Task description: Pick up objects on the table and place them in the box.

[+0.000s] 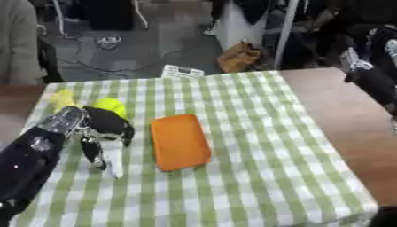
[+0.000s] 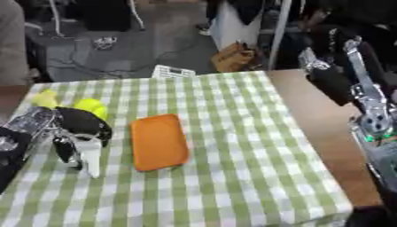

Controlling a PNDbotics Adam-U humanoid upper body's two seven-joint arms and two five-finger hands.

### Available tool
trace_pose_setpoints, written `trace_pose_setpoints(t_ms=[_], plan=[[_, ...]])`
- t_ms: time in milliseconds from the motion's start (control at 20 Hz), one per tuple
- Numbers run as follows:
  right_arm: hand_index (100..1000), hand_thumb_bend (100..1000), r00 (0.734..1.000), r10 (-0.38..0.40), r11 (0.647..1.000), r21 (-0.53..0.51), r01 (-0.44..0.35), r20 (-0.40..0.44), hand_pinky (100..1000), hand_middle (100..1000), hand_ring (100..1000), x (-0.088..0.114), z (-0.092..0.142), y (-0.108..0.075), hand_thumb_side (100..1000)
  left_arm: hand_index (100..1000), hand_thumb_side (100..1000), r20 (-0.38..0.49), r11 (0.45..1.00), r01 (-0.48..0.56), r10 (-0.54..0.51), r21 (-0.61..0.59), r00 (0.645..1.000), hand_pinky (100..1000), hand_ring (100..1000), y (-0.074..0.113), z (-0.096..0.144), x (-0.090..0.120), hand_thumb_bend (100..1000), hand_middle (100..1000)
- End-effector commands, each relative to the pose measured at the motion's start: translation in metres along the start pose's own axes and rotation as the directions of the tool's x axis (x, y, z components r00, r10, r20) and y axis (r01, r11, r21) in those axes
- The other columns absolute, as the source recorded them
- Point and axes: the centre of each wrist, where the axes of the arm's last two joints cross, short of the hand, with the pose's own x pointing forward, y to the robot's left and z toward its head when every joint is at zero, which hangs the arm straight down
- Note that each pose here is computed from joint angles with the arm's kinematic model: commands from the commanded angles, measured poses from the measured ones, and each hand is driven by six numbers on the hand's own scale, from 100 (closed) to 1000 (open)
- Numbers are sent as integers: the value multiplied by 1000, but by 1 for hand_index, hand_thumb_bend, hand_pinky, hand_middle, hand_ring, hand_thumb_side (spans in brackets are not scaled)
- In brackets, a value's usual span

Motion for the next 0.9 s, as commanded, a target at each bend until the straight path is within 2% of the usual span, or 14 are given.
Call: trace_pose_setpoints(t_ms=[50,550,900], plan=[[820,275,999,21,1000,-5,-20,26,352,581,556,5,-4,-8,641,781,294,105,988,74,-60,-133,993,814,891,3,13,-10,781,811],[820,274,999,18,1000,-5,-18,28,352,581,557,5,-5,-8,641,765,307,134,989,37,-17,-143,991,802,872,-11,3,1,760,788],[821,273,999,16,1000,-6,-16,28,351,581,557,5,-5,-7,642,724,255,139,990,26,-7,-138,990,789,840,-15,0,4,696,737]])
